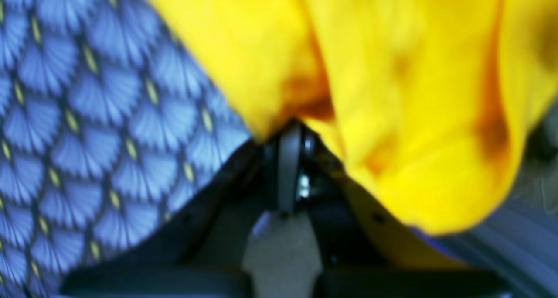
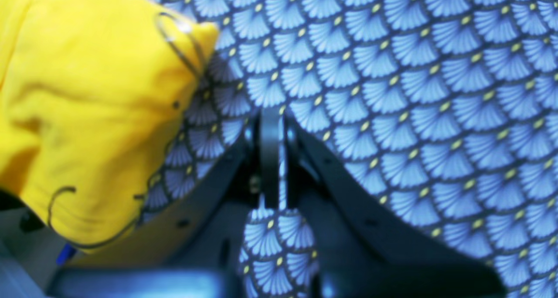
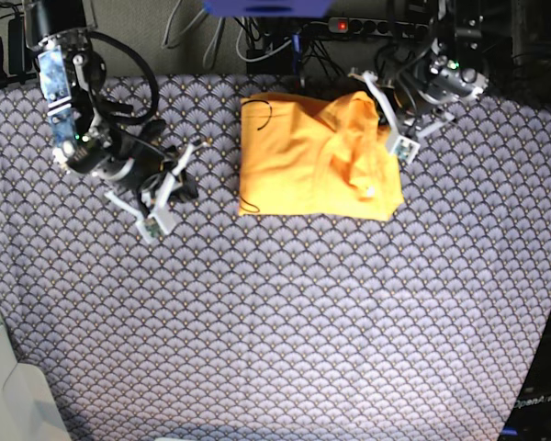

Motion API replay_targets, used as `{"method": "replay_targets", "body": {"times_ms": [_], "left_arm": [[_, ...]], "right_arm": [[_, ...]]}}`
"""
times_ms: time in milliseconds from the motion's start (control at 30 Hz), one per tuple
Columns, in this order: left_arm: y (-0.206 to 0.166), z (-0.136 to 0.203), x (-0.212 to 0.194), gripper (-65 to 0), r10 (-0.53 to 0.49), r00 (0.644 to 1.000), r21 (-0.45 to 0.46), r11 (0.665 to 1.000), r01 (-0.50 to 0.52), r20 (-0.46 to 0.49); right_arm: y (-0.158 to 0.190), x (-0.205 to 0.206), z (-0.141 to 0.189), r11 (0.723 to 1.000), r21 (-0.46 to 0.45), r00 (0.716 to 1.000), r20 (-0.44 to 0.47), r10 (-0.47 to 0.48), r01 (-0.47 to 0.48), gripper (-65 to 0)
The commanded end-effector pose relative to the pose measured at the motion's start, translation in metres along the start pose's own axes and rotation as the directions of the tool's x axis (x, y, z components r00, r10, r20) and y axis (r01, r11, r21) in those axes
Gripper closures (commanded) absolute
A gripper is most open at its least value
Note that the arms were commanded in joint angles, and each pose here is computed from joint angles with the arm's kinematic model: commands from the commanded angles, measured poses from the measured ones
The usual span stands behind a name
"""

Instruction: Fold the T-shirt properly

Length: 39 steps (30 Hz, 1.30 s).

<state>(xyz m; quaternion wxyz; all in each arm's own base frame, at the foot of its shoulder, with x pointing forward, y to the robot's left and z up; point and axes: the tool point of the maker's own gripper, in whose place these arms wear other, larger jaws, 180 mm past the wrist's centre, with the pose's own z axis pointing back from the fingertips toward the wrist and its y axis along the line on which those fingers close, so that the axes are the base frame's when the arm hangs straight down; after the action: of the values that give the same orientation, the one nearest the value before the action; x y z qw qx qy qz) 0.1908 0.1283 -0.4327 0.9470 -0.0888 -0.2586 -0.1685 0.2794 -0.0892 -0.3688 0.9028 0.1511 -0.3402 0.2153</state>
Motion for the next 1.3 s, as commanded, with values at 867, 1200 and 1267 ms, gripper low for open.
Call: {"method": "replay_targets", "body": {"times_ms": [867,1200,1267], "left_arm": [[0.046,-0.007,0.169,0.0,0.134,0.93,0.043,0.986,-0.159,0.343],[0.089,0.013,0.122,0.0,0.219,0.931,0.149,0.951,-0.27,0.292],[0.099,0.014,0.099,0.0,0.269,0.926,0.167,0.933,-0.319,0.266]], "right_arm": [[0.046,-0.033,-0.004,0.994,0.109,0.999,-0.053,0.002,0.004,0.0],[-0.01,-0.001,0.008,0.999,-0.016,0.999,0.004,0.036,-0.036,0.0],[-0.022,0.008,0.006,0.998,-0.038,0.999,0.013,0.045,-0.045,0.0]]}}
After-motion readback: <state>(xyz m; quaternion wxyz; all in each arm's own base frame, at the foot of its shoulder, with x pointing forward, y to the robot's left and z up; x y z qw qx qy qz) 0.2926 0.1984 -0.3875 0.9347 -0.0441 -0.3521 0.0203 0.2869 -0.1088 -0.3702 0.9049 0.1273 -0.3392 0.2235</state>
